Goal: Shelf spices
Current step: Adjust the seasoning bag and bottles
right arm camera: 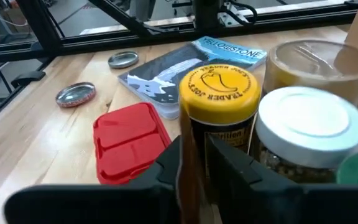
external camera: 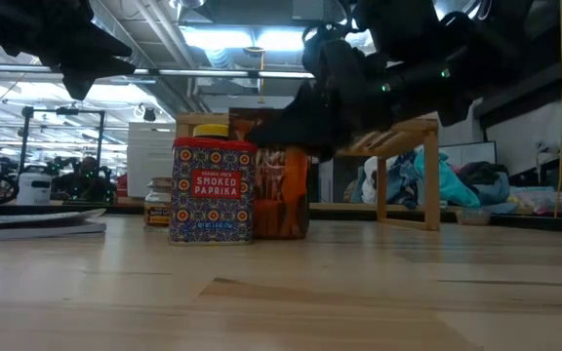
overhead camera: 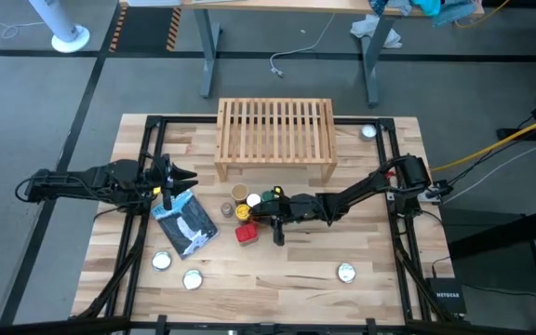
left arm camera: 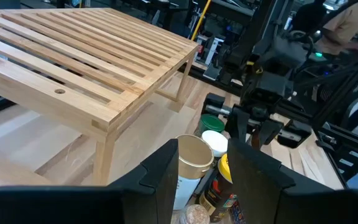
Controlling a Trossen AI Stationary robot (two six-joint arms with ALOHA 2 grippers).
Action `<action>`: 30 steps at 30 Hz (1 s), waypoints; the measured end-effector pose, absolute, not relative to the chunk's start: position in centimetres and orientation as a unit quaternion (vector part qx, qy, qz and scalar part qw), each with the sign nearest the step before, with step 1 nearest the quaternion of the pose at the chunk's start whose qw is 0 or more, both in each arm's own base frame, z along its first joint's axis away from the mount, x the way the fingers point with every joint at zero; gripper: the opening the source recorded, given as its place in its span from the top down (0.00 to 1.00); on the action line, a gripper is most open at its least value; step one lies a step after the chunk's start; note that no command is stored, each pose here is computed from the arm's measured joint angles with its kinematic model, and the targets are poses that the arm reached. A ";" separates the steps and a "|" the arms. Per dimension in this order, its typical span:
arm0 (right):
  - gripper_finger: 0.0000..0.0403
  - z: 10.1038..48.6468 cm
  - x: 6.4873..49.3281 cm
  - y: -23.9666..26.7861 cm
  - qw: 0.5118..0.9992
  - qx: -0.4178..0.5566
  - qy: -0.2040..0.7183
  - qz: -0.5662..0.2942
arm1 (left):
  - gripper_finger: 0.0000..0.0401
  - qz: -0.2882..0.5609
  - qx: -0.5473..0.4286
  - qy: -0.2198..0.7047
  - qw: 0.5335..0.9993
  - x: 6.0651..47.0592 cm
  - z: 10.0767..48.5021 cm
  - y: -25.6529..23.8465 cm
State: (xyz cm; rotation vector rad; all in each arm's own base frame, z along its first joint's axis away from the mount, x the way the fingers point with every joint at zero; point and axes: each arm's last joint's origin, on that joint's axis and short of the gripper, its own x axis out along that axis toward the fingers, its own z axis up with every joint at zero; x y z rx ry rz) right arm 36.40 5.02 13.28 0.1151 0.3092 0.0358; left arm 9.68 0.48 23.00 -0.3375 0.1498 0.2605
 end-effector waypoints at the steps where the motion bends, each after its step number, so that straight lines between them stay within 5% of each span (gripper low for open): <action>1: 0.84 13.5 36.4 5.0 0.986 0.057 0.153 0.018 | 0.67 0.129 -0.167 0.074 0.975 9.7 23.0 0.5; 30: 0.83 13.1 36.1 4.9 0.980 0.076 0.186 -0.004 | 0.67 0.129 -0.167 0.074 0.975 9.7 23.0 0.5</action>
